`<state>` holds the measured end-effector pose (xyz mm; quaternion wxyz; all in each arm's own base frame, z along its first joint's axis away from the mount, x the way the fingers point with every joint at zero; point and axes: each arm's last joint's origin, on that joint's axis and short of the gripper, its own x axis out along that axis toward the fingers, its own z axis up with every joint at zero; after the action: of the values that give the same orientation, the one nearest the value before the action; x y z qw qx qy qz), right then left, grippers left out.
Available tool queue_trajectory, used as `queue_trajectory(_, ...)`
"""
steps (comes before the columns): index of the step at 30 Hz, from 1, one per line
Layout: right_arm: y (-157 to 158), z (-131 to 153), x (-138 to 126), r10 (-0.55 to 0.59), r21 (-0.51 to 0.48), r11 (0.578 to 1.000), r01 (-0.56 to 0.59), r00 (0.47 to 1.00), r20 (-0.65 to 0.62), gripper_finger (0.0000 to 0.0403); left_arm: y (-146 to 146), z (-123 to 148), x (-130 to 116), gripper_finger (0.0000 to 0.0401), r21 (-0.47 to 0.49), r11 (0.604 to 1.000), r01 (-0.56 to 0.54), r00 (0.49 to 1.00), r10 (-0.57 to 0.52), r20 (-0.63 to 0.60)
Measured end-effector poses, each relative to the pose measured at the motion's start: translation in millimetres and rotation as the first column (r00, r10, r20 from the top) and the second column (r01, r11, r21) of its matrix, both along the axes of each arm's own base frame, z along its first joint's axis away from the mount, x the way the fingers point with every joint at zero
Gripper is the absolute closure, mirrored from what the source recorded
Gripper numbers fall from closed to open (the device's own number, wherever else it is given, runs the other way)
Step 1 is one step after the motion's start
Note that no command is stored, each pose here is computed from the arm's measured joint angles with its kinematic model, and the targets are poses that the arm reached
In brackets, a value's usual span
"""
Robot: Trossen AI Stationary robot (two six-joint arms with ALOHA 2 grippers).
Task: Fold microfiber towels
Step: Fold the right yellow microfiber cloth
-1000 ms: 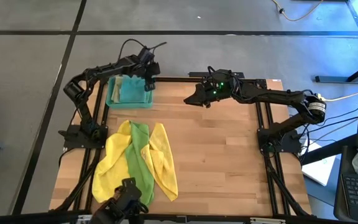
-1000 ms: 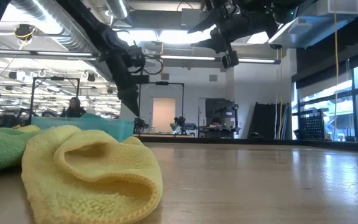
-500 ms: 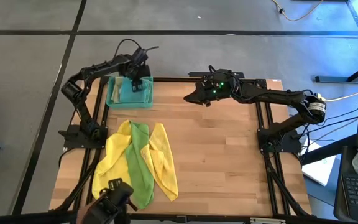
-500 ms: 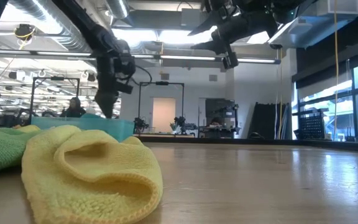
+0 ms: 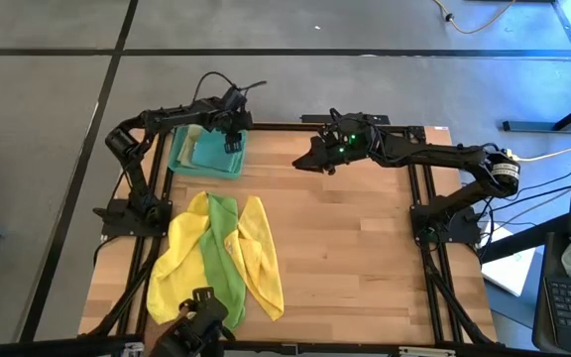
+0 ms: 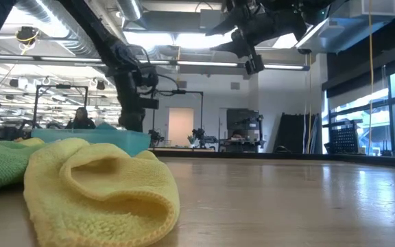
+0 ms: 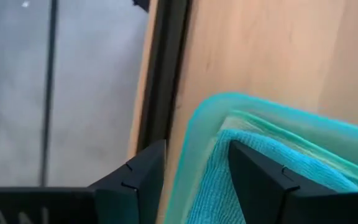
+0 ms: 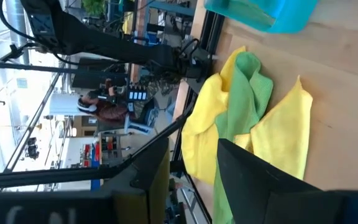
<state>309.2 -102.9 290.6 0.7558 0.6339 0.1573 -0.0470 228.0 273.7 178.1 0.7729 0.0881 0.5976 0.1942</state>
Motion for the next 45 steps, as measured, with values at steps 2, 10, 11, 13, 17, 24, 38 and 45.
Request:
queue_trajectory(2, -0.2, -0.2, -0.1, -0.005, -0.001, 1.000, 0.005, 1.000, -0.002, 0.0265, -0.4, 0.3, -0.2, 0.0234, 0.037, 0.999, -0.020, 0.998, 0.022, -0.053)
queue_trajectory(10, -0.6, -0.1, -0.1, -0.005, -0.012, 1.000, 0.005, 1.000, 0.000, 0.0265, 7.2, 30.2, -17.3, 0.0239, 0.095, 0.987, -0.129, 0.980, 0.141, -0.137)
queue_trajectory(11, -0.7, 0.0, -0.1, -0.005, -0.016, 1.000, 0.005, 1.000, 0.001, 0.0265, 6.4, 35.1, -20.2, 0.0240, 0.090, 0.986, -0.142, 0.980, 0.153, -0.127)
queue_trajectory(13, -1.0, -0.1, -0.1, -0.012, -0.032, 0.999, 0.012, 1.000, 0.001, 0.0265, 5.1, 43.7, -24.6, 0.0243, 0.073, 0.985, -0.155, 0.983, 0.161, -0.088)
queue_trajectory(17, -2.3, -0.1, -0.2, -0.037, -0.046, 0.998, 0.037, 0.999, -0.001, 0.0265, -1.0, 57.6, -32.7, 0.0244, 0.086, 0.982, -0.167, 0.980, 0.175, -0.091)
queue_trajectory(24, -2.9, -0.2, -0.2, -0.058, -0.056, 0.997, 0.058, 0.998, -0.003, 0.0265, 8.9, 51.5, -59.1, 0.0244, 0.037, 0.959, -0.282, 0.953, 0.284, -0.100)
queue_trajectory(38, 6.1, -0.1, 2.2, 0.011, -0.041, 0.999, -0.011, 1.000, 0.002, 0.0265, 16.4, 9.4, -67.0, 0.0245, -0.031, 0.880, -0.474, 0.852, 0.449, -0.271)
queue_trajectory(45, -2.7, 1.7, -1.3, 0.027, -0.150, 0.988, -0.023, 0.999, 0.025, 0.0265, -4.3, 76.6, -61.4, 0.0262, -0.013, 0.863, -0.506, 0.863, 0.506, -0.019)
